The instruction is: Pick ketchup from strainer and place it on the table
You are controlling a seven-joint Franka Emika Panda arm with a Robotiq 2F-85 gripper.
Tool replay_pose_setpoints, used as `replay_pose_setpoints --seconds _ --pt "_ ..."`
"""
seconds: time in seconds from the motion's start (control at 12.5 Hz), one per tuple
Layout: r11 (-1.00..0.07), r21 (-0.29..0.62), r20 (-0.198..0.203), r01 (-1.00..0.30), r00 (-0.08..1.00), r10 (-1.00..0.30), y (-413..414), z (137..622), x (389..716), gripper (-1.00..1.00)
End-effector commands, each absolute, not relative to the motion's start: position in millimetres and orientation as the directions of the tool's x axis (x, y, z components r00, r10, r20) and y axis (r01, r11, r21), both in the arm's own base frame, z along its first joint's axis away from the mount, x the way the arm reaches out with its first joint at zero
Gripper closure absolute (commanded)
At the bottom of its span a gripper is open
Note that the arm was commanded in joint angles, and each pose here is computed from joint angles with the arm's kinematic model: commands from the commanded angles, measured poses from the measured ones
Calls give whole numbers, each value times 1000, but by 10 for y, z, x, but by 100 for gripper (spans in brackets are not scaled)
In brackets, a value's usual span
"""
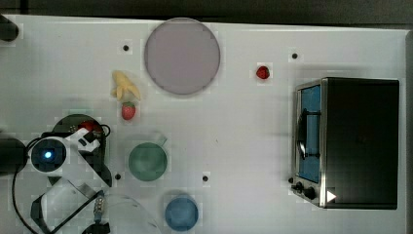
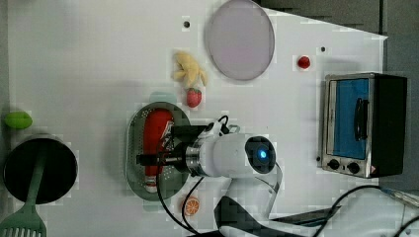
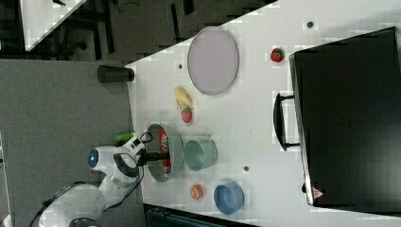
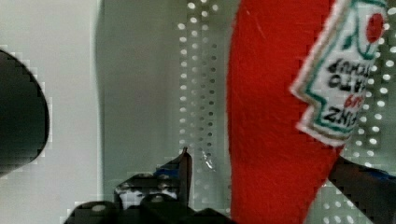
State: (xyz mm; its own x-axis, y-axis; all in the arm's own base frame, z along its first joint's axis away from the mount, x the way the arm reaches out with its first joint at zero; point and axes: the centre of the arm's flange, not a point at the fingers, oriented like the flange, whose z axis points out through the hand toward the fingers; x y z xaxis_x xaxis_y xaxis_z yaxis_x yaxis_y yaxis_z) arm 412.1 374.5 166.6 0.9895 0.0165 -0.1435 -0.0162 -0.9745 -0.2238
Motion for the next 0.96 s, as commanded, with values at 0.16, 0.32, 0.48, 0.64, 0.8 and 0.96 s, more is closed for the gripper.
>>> replay_pose_setpoints --seconds 0.16,0.32,0.48,0.64,0.8,0.96 --pt "-973 -226 -120 -54 992 -27 3866 1596 4233 -100" --pt "-975 -217 -113 -47 993 -23 3883 1571 4233 -68" --pt "-972 -233 -94 -43 995 -22 3930 1645 4265 -20" --pt "-973 -230 -68 -34 998 -19 3955 1835 4314 -12" --pt "-970 -239 -26 -35 999 -30 3990 2209 4373 -12" --pt "-969 -235 -5 -81 997 -82 3931 2661 4464 -12"
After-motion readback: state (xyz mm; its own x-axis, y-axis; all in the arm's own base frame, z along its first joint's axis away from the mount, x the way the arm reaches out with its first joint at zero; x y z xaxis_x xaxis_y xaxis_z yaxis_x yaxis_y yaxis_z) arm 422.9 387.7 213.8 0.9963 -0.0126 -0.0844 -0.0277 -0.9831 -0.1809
